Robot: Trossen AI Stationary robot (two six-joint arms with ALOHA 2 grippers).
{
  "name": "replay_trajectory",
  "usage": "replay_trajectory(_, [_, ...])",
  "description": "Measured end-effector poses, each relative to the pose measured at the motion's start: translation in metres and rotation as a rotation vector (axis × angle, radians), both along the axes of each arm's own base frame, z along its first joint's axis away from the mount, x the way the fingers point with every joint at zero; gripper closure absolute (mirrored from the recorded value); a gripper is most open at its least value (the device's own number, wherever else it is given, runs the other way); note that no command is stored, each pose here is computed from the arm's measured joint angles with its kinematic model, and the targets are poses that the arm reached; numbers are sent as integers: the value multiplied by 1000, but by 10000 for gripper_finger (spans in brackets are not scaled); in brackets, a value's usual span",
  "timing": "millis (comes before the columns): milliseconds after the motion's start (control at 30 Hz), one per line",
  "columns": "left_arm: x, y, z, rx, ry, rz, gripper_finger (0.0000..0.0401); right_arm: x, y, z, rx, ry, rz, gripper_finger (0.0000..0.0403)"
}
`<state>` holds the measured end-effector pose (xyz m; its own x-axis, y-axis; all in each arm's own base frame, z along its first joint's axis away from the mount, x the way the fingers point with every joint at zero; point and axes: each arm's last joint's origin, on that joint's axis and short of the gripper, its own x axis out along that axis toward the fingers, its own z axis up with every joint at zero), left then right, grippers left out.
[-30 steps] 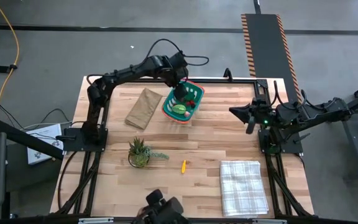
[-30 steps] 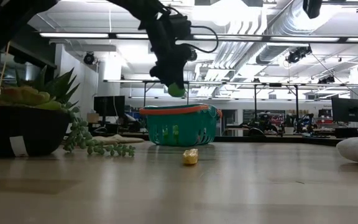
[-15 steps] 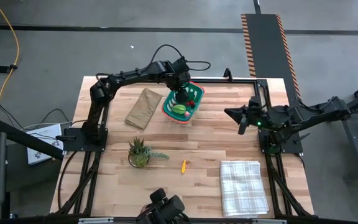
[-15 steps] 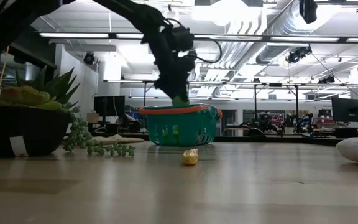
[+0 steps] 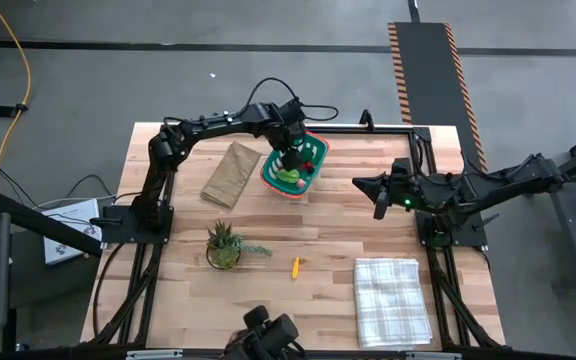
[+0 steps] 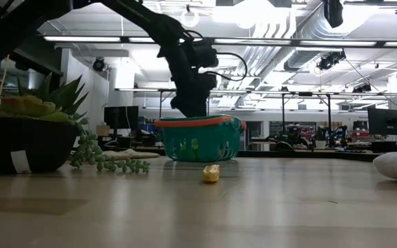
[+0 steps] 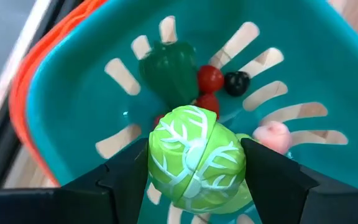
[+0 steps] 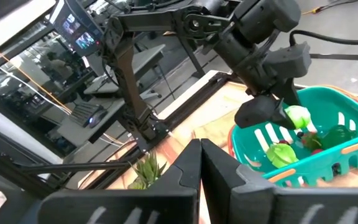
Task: Pick and placing Produce into tupperware
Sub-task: Put the green cabbage in the green basket, then put the yellow corn in the green basket
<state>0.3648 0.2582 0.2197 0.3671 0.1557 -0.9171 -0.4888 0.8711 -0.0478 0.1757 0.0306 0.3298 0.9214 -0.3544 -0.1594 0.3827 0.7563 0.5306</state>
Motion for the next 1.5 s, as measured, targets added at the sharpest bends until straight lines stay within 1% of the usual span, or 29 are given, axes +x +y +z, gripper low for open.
replay_trajectory(200, [2,-1,1,-37,-44,-24,165,0,0,0,-1,-4,1,402])
replay_trajectory(467, [2,-1,1,-56,-52,-20,100,0,0,1,-1,-5,1,402])
replay_trajectory(600, [2,-2,0,-70,-53,-20,91,0,0,1,-1,-5,1,402])
replay_trajectory(700, [0,-5,2,-142,-61,-43,101,0,0,0,-1,-4,3,402])
replay_trajectory(800, [-1,-8,13,-199,-63,-69,120,0,0,0,-3,-1,16,402])
replay_trajectory(1000, [-4,-12,44,-236,-79,-108,162,0,0,-1,-10,19,22,402])
replay_trajectory(1133, [-12,-19,65,-258,-96,-119,179,0,1,-2,-6,28,49,402])
replay_trajectory(1267, [-23,-35,85,-283,-81,-133,184,0,2,-3,-2,33,79,402])
replay_trajectory(1433, [-32,-67,112,-297,-65,-178,185,0,2,-3,-19,40,91,402])
replay_trajectory(1500, [-33,-83,123,-286,-70,-192,185,0,3,-3,-21,43,107,402])
